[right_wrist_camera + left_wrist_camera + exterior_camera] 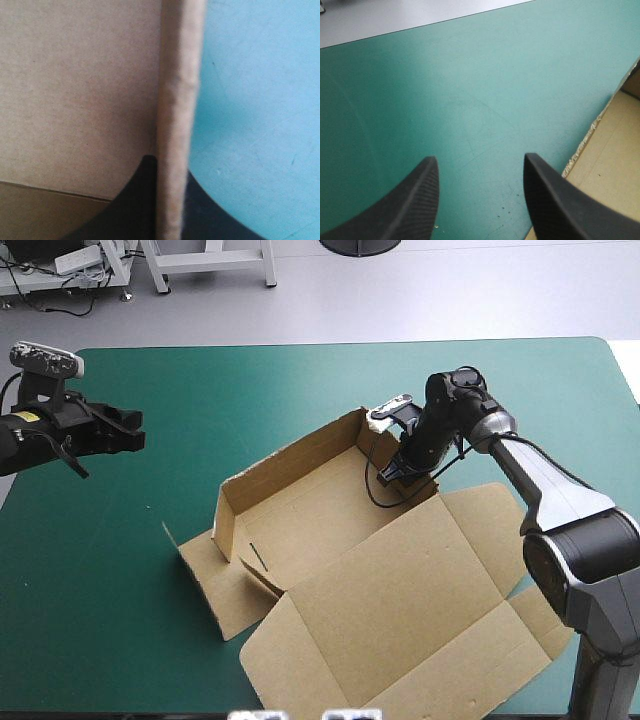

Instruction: Fold the box

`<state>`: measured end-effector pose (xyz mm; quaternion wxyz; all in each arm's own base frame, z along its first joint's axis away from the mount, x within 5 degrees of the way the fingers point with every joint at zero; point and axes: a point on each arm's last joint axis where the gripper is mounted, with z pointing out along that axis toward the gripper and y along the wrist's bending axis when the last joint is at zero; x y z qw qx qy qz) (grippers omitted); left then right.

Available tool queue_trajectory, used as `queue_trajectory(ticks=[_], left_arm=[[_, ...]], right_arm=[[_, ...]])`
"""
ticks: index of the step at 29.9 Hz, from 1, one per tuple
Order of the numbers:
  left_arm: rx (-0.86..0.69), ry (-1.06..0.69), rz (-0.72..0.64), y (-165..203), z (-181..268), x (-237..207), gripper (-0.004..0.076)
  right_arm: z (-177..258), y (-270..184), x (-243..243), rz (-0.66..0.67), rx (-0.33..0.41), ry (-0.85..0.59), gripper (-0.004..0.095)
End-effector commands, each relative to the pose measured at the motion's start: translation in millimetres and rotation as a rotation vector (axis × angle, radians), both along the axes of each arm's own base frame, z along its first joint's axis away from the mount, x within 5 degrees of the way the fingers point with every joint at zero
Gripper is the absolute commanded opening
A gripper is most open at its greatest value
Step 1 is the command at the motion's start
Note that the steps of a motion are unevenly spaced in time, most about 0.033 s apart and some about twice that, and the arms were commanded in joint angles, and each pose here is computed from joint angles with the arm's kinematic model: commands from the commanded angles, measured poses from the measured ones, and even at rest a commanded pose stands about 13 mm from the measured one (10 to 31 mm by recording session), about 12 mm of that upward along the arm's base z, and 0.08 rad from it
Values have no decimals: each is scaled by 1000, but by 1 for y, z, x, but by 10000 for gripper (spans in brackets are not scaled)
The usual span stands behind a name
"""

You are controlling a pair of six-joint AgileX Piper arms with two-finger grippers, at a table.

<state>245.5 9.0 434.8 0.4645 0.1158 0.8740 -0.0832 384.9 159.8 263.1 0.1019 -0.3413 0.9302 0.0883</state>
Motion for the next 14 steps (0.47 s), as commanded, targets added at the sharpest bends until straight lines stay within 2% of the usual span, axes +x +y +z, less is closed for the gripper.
queue_trajectory(ticks=[1, 3, 7, 14], left_arm=[[-26, -106, 16, -2, 18, -5, 371], [-18, -114, 24, -1, 19, -4, 371], [-13, -133, 37, 1, 20, -3, 371], [-13, -211, 122, 7, 26, 1, 371]], right_arm=[[37, -5, -5, -6, 53, -64, -24], [48, -11, -3, -38, 75, -89, -24], [88, -32, -5, -88, 181, -174, -24], [161, -95, -34, -218, 245, -376, -24]])
